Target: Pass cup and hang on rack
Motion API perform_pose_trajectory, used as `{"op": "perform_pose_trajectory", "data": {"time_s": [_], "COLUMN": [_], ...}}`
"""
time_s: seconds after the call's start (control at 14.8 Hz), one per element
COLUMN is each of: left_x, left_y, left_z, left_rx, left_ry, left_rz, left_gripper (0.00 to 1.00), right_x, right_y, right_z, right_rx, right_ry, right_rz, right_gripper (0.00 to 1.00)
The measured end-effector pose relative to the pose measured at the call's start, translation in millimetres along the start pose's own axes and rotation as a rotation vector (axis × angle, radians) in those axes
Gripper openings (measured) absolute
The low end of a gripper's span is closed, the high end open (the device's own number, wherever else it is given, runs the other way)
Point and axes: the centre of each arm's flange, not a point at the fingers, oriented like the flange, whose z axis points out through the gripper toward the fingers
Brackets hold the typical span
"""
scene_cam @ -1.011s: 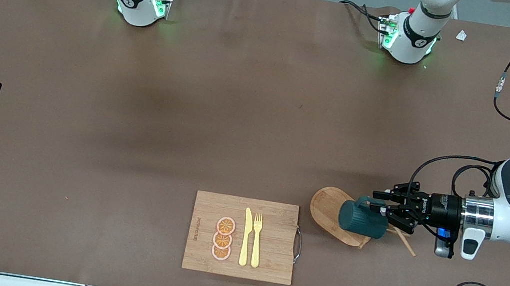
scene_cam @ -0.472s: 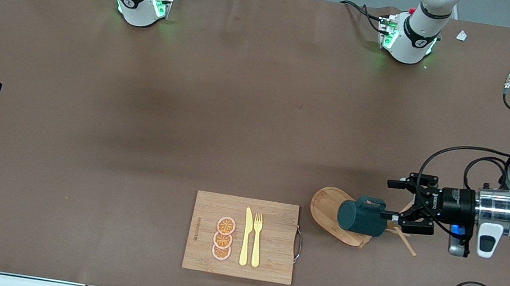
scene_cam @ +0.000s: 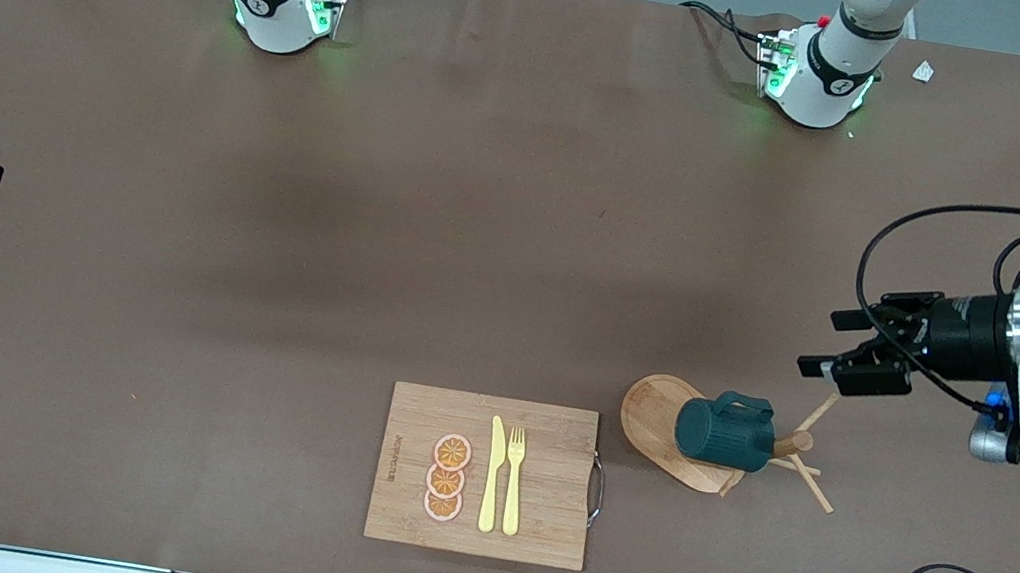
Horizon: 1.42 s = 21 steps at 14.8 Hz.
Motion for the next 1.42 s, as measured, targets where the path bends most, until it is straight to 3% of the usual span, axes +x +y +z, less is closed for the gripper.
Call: {"op": "perform_pose_trajectory", "data": {"time_s": [0.27,0.61,1.01,1.42], "left_x": [-26,-31,-36,-57], "left_y": [6,1,-4,-19], "left_z": [-12,-27,-41,-77], "left_rx": [0.148,0.29,0.437,0.46], "left_ry": [0.174,0.265,0.333,0.363], "left_rz": [0.294,0.568,0.7,0.7], "left_gripper": [0.97,0.97,0.97,0.97], "right_x": [0,0,0,0], "right_y": [0,0,0,-2], "right_z": [0,0,0,0], "right_rx": [0.0,0.0,0.0,0.001], "right_ry": [0.0,0.0,0.0,0.0], "right_rz": [-0.001,-0.001,0.0,-0.003], "right_gripper": [1.0,1.0,1.0,1.0]}}
